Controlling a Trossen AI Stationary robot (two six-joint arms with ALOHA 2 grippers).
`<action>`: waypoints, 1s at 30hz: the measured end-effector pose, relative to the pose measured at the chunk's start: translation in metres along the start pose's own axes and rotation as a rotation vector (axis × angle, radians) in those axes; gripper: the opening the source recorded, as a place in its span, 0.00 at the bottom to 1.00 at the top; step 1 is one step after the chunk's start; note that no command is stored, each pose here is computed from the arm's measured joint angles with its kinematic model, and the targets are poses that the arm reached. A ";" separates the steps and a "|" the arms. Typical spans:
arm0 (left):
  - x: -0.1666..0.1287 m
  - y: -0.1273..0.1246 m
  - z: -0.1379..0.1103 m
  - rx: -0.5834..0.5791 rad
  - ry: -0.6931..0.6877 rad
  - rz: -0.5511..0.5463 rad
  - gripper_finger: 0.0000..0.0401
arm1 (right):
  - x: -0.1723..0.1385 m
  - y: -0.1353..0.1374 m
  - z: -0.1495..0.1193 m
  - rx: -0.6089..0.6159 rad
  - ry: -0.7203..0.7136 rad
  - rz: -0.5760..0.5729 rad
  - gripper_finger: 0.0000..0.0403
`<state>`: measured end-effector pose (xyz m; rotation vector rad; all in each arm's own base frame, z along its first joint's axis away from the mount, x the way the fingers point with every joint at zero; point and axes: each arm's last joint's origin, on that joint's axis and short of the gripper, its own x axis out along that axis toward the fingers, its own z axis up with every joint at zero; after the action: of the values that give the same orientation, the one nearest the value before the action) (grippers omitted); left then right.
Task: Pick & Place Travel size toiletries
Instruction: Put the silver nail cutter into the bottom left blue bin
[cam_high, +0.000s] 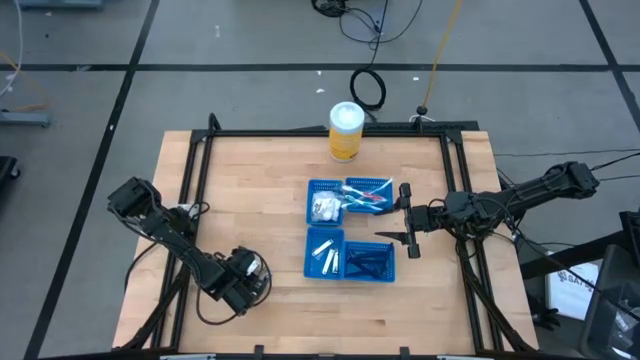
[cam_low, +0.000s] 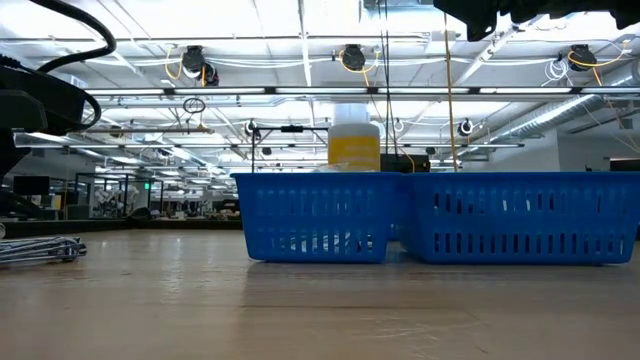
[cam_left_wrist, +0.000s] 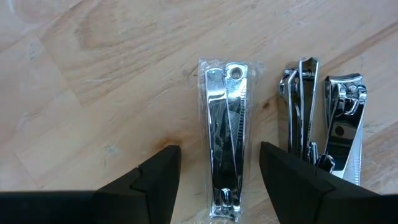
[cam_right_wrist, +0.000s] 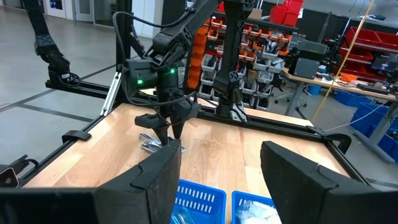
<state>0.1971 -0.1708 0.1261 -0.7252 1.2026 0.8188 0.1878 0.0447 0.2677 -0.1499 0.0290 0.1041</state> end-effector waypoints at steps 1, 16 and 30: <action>0.000 0.000 0.000 0.000 0.000 0.000 0.54 | 0.000 0.000 0.000 0.000 0.000 0.000 0.52; 0.000 0.000 -0.001 -0.003 0.026 -0.001 0.32 | 0.000 0.000 0.000 0.000 0.000 0.000 0.52; -0.005 -0.001 0.001 -0.039 -0.002 -0.019 0.09 | 0.000 0.000 0.000 0.000 0.000 0.000 0.52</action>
<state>0.1973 -0.1713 0.1308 -0.7666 1.1788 0.8289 0.1878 0.0447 0.2677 -0.1500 0.0294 0.1043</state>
